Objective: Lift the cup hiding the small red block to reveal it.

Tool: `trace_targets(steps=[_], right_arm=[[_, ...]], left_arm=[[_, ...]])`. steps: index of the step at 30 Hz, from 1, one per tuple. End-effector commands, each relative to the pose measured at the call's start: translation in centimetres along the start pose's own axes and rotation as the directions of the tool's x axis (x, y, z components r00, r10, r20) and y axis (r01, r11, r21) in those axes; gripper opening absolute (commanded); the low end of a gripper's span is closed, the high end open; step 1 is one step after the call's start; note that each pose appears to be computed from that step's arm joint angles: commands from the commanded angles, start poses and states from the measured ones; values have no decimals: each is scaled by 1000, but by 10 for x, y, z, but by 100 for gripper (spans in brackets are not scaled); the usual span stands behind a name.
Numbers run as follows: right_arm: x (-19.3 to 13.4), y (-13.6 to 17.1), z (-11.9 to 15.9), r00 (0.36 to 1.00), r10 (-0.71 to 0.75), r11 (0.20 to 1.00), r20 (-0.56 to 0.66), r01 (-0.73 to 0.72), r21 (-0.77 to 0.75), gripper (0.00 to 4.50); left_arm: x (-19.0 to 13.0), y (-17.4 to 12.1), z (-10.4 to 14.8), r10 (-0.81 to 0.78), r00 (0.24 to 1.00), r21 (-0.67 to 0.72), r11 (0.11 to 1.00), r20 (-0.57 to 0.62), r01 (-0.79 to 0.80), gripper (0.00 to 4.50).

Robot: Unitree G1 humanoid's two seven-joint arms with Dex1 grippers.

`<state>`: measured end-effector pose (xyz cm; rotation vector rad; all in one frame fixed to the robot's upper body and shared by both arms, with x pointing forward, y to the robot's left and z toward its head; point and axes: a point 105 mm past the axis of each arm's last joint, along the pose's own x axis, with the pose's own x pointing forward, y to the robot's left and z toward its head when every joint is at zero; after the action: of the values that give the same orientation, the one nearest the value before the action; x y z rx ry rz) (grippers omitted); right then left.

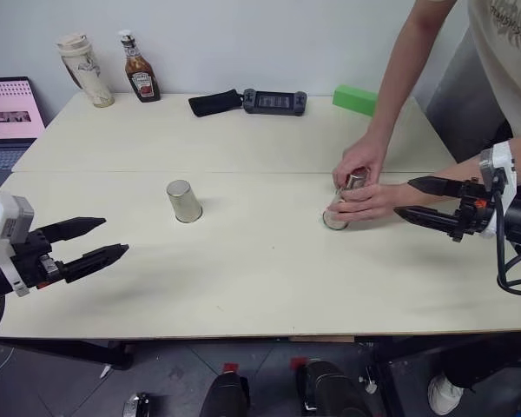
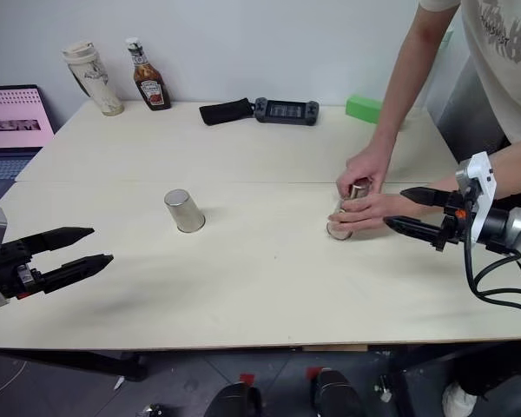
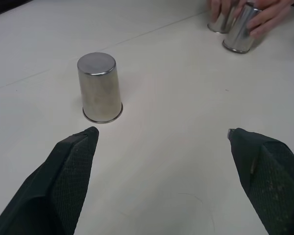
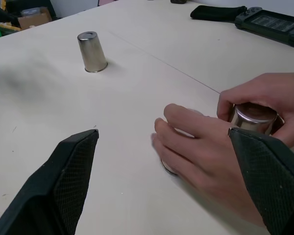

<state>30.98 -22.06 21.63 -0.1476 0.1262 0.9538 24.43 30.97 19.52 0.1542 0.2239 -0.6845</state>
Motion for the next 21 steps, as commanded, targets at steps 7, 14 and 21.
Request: trace_targets(steps=[7, 14, 21], right_arm=[[-1, 0, 11, 1000, -13, 998, 14, 14, -56, 449], [1, -1, 11, 1000, -18, 998, 17, 19, -60, 449], [2, -2, 11, 1000, -18, 998, 19, 19, -63, 449]], left_arm=[[0, -2, 8, 3, 1000, 39, 999, 5, -3, 450], [-1, -1, 7, 6, 1000, 38, 999, 3, -6, 450], [-2, -2, 7, 3, 1000, 35, 999, 0, -3, 450]])
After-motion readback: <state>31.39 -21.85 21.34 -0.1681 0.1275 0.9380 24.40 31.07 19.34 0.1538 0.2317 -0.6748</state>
